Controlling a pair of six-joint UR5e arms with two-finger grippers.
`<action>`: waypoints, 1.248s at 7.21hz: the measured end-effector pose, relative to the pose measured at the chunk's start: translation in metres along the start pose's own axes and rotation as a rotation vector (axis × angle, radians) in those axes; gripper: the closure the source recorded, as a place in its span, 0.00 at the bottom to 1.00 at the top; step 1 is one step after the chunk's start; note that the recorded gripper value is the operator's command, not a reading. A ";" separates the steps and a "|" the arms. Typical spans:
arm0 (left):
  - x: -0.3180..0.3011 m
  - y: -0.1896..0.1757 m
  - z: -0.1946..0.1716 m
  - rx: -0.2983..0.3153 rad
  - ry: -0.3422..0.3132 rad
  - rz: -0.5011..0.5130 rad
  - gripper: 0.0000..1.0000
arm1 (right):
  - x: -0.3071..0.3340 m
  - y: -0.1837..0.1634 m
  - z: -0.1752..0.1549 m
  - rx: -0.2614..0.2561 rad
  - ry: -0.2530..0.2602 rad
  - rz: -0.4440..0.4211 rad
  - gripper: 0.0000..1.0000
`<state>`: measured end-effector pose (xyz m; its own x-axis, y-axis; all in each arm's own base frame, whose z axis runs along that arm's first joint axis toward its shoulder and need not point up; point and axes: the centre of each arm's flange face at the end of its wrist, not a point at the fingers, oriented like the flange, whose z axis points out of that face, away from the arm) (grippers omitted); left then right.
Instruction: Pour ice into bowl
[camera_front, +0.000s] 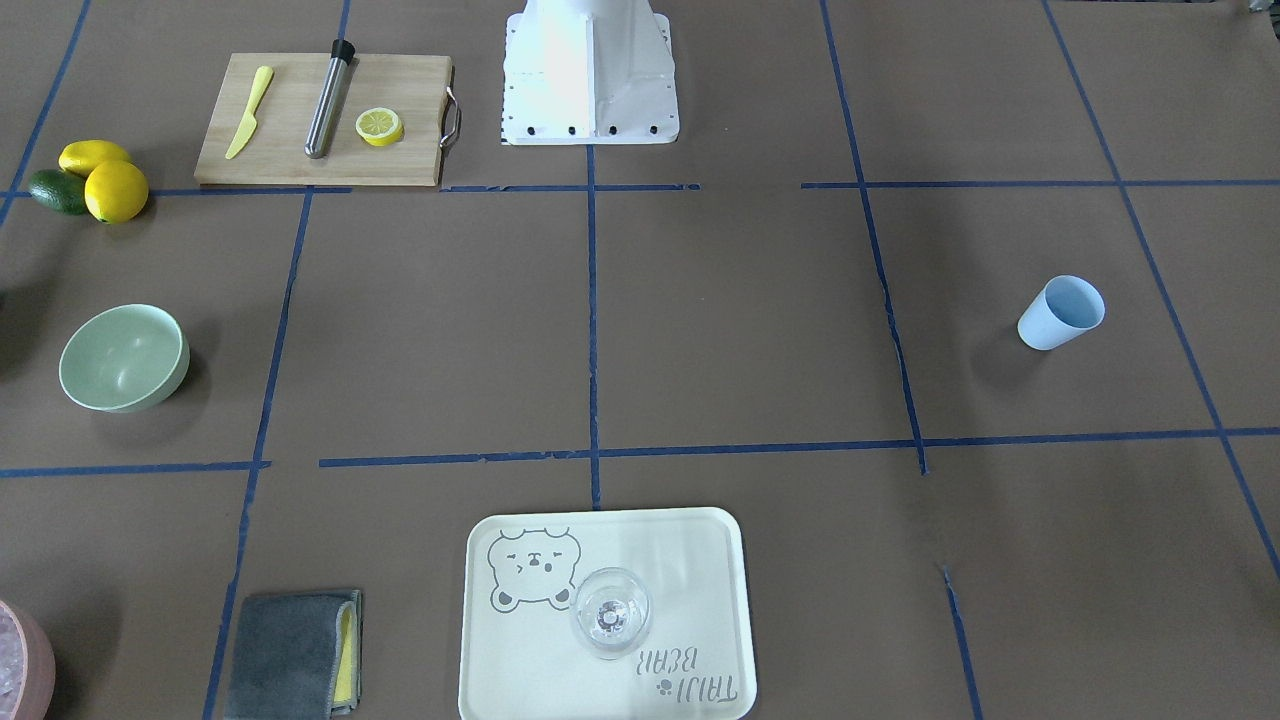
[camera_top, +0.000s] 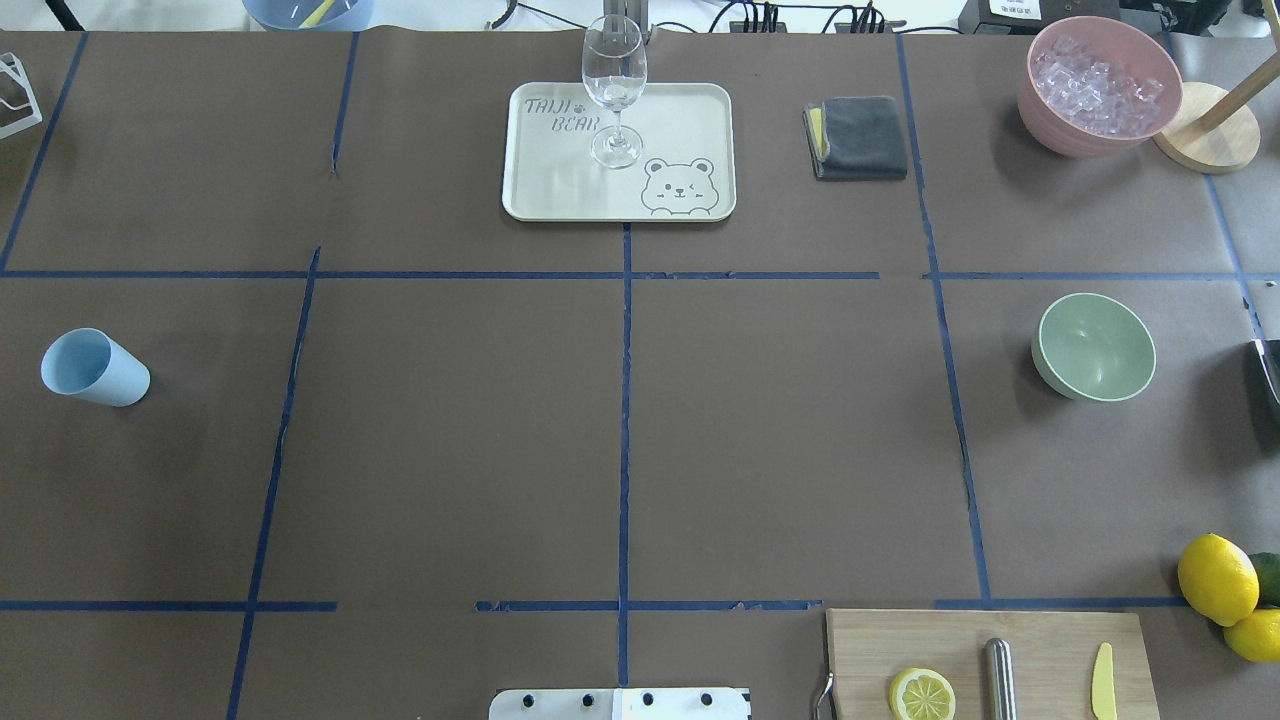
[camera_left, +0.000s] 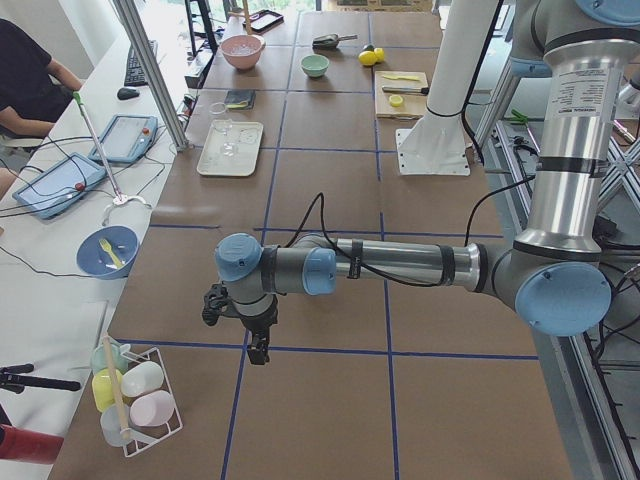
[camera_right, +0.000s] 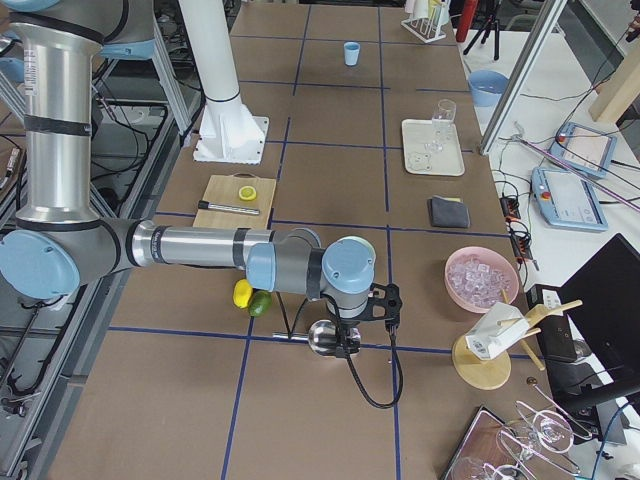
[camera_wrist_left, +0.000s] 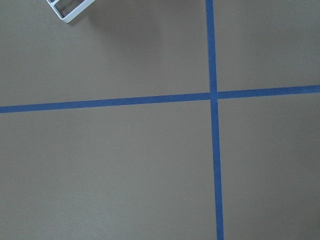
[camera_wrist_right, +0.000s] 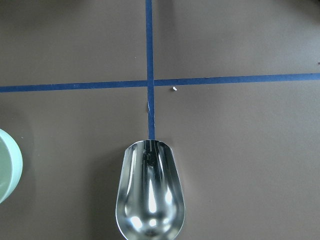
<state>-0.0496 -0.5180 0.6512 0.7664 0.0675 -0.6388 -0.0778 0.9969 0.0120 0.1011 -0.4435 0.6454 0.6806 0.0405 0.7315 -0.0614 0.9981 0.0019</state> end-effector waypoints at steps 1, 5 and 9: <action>0.000 0.000 0.000 0.000 0.000 0.000 0.00 | -0.001 0.000 -0.001 0.003 -0.001 -0.002 0.00; 0.015 -0.007 -0.014 0.048 0.017 0.042 0.00 | -0.011 -0.009 -0.009 0.021 -0.002 -0.023 0.00; 0.089 -0.019 -0.075 0.250 0.020 0.255 0.00 | -0.038 -0.030 -0.010 0.025 -0.055 -0.052 0.00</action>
<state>-0.0275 -0.5345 0.5368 0.7299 0.3166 -0.6058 -0.1043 0.9275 0.3591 0.0844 -0.4747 0.6113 0.6425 -0.0147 0.7661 -0.0459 0.9973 0.0576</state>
